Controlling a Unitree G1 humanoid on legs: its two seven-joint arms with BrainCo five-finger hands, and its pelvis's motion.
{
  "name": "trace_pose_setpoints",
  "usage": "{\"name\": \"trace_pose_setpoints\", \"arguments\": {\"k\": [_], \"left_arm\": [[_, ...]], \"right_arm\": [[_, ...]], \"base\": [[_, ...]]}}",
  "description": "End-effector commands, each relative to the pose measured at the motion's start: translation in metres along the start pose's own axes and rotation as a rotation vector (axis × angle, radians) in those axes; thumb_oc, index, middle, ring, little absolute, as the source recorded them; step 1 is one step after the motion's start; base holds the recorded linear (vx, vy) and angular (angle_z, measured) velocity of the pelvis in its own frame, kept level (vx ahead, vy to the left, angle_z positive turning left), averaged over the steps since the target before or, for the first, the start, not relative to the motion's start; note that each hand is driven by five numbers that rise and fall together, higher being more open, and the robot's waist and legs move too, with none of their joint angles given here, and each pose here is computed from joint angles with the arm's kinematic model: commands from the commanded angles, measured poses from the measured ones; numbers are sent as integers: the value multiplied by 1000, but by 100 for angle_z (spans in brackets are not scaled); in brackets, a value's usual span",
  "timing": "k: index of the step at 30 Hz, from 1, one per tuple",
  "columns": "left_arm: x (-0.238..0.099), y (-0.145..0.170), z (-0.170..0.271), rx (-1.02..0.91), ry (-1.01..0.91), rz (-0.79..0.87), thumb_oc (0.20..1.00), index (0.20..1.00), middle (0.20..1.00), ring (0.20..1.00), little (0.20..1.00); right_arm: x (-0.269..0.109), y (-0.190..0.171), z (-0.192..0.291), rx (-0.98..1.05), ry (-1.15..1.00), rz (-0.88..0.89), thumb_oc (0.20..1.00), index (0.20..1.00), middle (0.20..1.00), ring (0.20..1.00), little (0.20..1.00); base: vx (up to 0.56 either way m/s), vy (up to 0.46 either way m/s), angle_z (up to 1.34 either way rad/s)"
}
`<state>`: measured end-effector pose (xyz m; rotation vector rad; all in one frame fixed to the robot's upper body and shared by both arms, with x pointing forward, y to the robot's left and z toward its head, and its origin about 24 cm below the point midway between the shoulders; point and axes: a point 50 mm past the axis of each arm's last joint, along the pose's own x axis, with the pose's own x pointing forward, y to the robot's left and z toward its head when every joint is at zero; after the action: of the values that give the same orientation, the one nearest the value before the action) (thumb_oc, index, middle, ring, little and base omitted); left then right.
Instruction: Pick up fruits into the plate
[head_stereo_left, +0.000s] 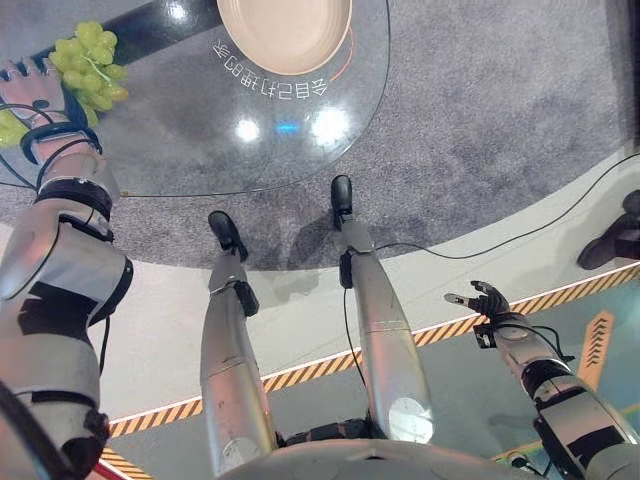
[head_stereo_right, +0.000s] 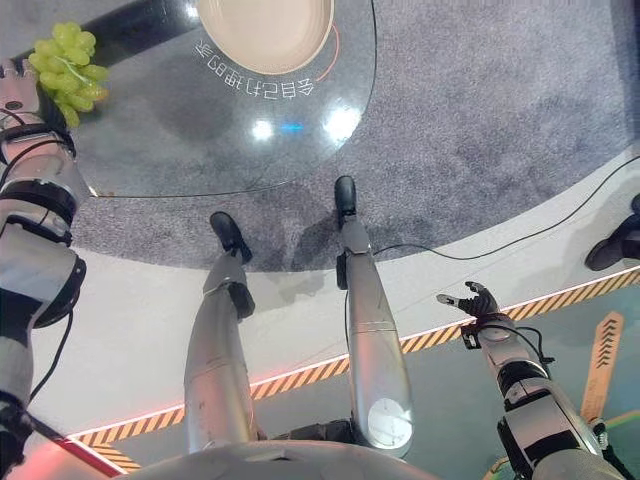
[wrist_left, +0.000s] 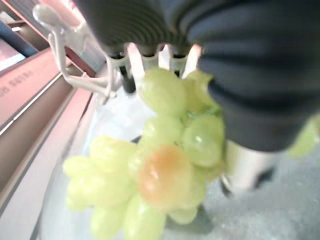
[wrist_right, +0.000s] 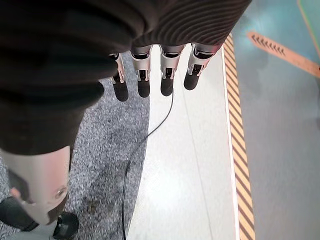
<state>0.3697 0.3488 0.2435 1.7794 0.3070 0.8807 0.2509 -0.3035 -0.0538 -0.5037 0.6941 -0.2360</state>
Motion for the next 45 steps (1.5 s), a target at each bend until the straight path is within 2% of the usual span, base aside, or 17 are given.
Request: {"name": "trace_pose_setpoints", "arguments": {"k": [1,10,15,18,20,21,22,26,33,39,45], "left_arm": [[-12,-34,-20,64,27,-88,200,200,200,200,200],[-7,-24,-18,-60,21,0,200,200,200,200,200],[-8,-25,-12,-218,16,-3,200,200,200,200,200],[-9,-27,-10,-392,43,-24,200,200,200,200,200],[-9,-27,-8,-628,84,-50,200,200,200,200,200],[-11,-30,-6,-667,84,-56,200,200,200,200,200],[-12,-27,1,-812,81,-62,200,200,200,200,200],[-17,-28,13,-974,60,-79,200,200,200,200,200],[-37,-34,44,-1481,36,-232,200,200,200,200,200],[-52,-38,57,-1734,9,-319,200,200,200,200,200],[-62,-24,68,-1979,-100,-375,200,200,200,200,200]], "right_arm": [[-2,-8,-7,3,22,-30,1000,1000,1000,1000,1000],[-1,-3,0,2,-9,-15,1000,1000,1000,1000,1000],[-3,2,-2,-14,-29,-4,1000,1000,1000,1000,1000],[-4,6,-2,-18,-44,3,1000,1000,1000,1000,1000],[-6,9,0,-20,-65,7,1000,1000,1000,1000,1000],[-7,11,-3,-24,-58,11,1000,1000,1000,1000,1000],[-7,13,-1,-28,-70,12,1000,1000,1000,1000,1000],[-9,18,0,-29,-76,18,1000,1000,1000,1000,1000],[-15,32,4,-46,-84,31,1000,1000,1000,1000,1000],[-18,35,1,-53,-86,32,1000,1000,1000,1000,1000],[-23,36,4,-19,-155,53,1000,1000,1000,1000,1000]], "base": [[0,0,0],[0,0,0],[-4,0,1],[0,0,0],[-49,-9,0],[-105,-20,1],[0,0,0],[-24,-5,0],[-20,-21,8],[3,5,7],[0,0,0]]}}
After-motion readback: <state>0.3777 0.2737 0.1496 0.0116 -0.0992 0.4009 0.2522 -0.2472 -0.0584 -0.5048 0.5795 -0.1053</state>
